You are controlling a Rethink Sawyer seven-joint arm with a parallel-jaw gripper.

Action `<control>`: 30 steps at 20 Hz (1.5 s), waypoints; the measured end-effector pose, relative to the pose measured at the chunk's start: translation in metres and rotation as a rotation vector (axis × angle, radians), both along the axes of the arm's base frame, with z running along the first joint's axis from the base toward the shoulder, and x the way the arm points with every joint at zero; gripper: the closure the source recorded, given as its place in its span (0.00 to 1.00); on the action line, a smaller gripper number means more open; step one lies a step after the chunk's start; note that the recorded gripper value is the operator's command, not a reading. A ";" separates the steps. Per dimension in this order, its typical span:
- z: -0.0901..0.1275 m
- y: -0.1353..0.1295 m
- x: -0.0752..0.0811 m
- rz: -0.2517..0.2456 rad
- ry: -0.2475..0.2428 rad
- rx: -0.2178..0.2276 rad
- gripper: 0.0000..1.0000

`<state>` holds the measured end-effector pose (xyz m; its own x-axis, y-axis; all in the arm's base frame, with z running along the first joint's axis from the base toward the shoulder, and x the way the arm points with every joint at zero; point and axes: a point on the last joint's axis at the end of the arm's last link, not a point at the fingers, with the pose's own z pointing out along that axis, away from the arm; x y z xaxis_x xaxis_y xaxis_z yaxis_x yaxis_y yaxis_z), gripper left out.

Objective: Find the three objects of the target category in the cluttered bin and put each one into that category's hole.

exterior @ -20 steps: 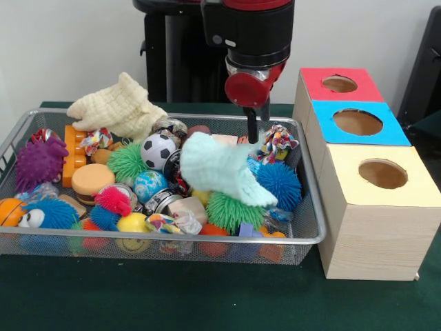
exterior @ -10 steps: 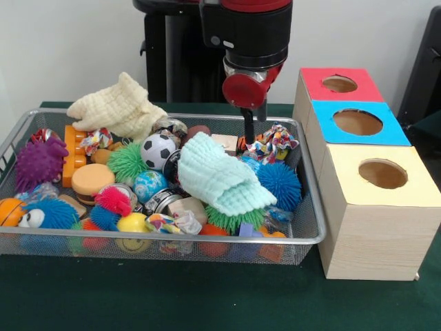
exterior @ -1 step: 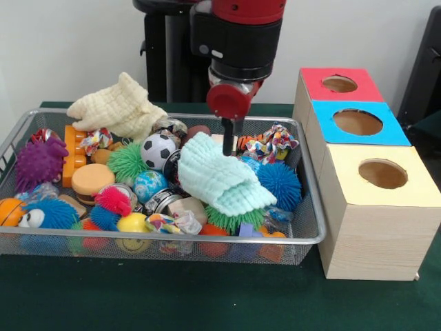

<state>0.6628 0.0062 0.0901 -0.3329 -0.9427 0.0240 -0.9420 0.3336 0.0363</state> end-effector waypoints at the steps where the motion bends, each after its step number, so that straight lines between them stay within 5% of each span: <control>1: -0.001 -0.002 0.001 -0.001 -0.003 -0.003 0.00; 9: -0.017 -0.038 0.018 -0.053 -0.020 -0.005 0.00; 18: -0.033 -0.085 0.040 -0.070 -0.068 -0.065 0.00; 30: -0.052 -0.120 0.072 0.014 -0.115 -0.140 0.00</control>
<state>0.7343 -0.1141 0.0385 -0.3278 -0.9373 0.1181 -0.9419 0.3146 -0.1177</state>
